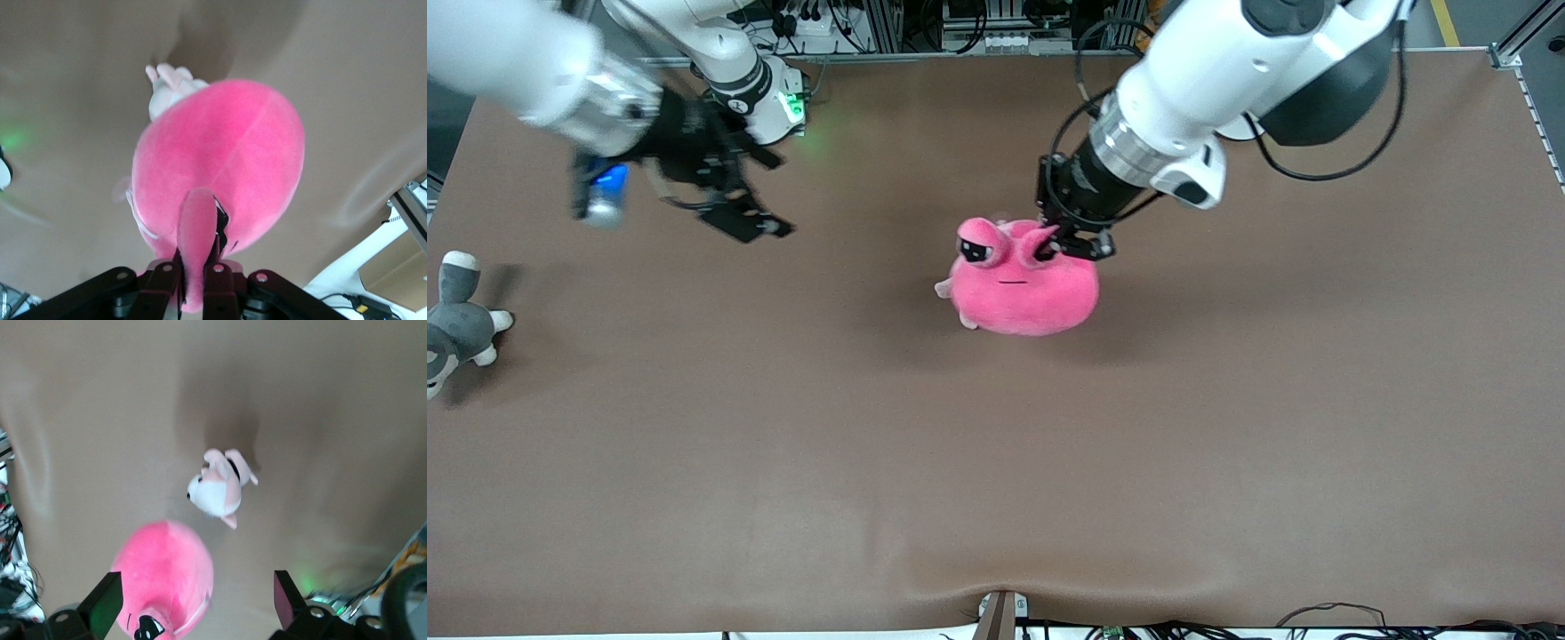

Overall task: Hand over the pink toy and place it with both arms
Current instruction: 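Carry the pink toy to the middle while the right gripper approaches, then grasp the pink toy with the right gripper beside the left gripper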

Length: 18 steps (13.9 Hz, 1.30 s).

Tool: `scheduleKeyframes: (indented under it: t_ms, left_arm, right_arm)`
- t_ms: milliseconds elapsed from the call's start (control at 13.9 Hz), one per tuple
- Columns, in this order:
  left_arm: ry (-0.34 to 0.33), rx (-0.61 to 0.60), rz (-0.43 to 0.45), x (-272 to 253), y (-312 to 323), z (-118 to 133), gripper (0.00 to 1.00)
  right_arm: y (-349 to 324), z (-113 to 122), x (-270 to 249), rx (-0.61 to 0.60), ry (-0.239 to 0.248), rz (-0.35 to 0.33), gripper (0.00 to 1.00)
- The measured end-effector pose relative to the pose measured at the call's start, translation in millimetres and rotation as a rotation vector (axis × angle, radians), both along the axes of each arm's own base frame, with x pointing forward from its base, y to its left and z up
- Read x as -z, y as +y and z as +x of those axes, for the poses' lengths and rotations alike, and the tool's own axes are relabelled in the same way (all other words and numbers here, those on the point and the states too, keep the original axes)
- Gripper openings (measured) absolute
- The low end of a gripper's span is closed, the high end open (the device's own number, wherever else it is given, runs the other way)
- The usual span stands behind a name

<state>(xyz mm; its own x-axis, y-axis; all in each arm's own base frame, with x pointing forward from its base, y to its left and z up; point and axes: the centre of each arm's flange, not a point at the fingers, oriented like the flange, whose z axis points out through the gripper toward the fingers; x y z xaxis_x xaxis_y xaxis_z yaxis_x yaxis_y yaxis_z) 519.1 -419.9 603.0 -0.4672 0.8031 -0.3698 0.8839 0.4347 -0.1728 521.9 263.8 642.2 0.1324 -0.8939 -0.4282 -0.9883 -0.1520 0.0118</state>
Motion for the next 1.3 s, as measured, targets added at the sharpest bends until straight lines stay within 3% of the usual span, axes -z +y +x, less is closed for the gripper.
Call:
scheduleKeyframes:
  t_ms: [360, 504, 648, 720, 792, 936, 1081, 1297]
  left_arm:
    - [-0.006, 0.030, -0.015, -3, -31, -24, 0.11]
    - [-0.007, 0.030, -0.017, -4, -31, -24, 0.11]
    - [-0.008, 0.031, -0.017, -4, -32, -24, 0.11]
    - [-0.007, 0.036, -0.017, -4, -34, -26, 0.11]
    - [-0.007, 0.042, -0.017, -4, -37, -29, 0.11]
    - [-0.007, 0.051, -0.017, -4, -42, -34, 0.11]
    - [-0.006, 0.052, -0.017, -4, -42, -34, 0.11]
    - [-0.003, 0.052, -0.015, -2, -43, -34, 0.11]
  right_arm:
    - [79, -11, 32, 0.146, 0.083, -0.017, 1.00]
    - [88, -10, 37, 0.193, 0.056, -0.046, 1.00]
    - [101, -16, 42, 0.236, 0.016, -0.124, 1.00]
    - [110, -20, 44, 0.253, 0.003, -0.144, 0.92]
    - [118, -22, 45, 0.267, -0.009, -0.140, 0.92]
    - [121, -16, 44, 0.311, -0.030, -0.112, 0.76]
    - [120, -14, 43, 0.331, -0.033, -0.106, 0.51]
    - [120, -14, 42, 0.341, -0.032, -0.108, 0.22]
